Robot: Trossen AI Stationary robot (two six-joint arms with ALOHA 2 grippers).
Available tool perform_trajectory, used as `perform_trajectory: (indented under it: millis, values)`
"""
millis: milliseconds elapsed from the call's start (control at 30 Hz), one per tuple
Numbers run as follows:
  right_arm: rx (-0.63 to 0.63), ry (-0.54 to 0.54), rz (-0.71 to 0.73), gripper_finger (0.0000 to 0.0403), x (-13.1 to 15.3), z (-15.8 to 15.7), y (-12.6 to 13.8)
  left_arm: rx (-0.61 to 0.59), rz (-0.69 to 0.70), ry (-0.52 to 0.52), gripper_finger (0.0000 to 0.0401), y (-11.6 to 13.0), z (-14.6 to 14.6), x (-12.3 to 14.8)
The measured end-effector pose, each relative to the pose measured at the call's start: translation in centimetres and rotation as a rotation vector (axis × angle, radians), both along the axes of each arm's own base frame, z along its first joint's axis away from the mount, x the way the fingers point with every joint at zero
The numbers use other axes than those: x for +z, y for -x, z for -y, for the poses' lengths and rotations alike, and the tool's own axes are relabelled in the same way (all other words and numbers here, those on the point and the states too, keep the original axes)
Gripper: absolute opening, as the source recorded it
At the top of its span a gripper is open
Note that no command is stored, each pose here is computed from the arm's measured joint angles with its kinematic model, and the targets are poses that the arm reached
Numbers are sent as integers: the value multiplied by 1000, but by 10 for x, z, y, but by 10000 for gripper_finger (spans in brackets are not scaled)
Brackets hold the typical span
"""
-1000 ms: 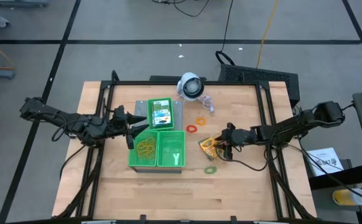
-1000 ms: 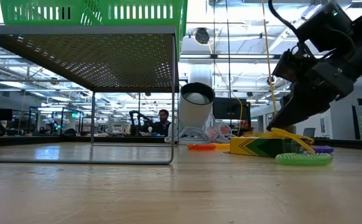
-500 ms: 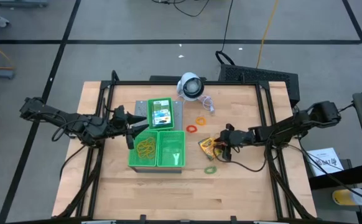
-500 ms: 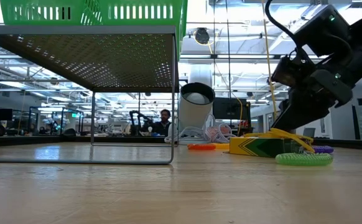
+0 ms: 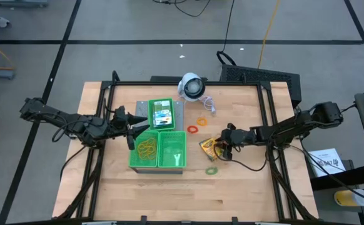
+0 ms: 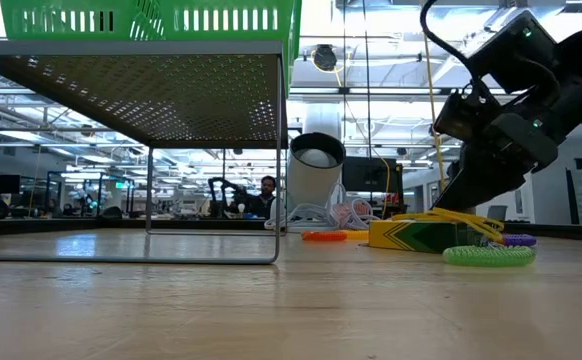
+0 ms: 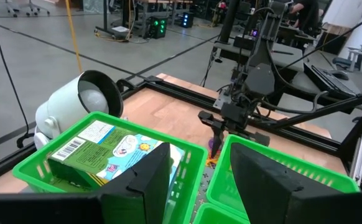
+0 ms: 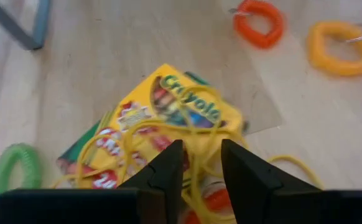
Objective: Pick & Place Office Desk Supplies
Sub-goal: Put the yellow rubber band into the bottom left green basket on the shelf
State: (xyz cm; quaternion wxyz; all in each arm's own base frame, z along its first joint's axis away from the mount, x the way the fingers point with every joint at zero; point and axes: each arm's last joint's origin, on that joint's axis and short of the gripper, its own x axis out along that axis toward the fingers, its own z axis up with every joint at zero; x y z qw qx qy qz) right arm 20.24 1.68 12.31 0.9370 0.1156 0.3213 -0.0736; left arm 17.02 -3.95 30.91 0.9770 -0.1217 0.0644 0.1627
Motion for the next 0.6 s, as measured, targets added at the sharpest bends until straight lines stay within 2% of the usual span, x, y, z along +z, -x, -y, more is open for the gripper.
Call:
perform_trajectory:
  millis: [100, 200, 267, 400, 600]
  values:
    - [38, -26, 9, 99, 2, -1, 0, 0, 0, 0, 175, 0, 0, 0]
    - [21, -57, 18, 100, 4, -1, 1, 0, 0, 0, 175, 0, 0, 0]
    - [58, -135, 23, 99, 5, -4, 1, 0, 0, 0, 175, 0, 0, 0]
    - [240, -305, -2, 98, 6, -11, 2, 0, 0, 0, 175, 0, 0, 0]
    - [274, -311, 29, 98, 8, -12, 0, 0, 0, 0, 175, 0, 0, 0]
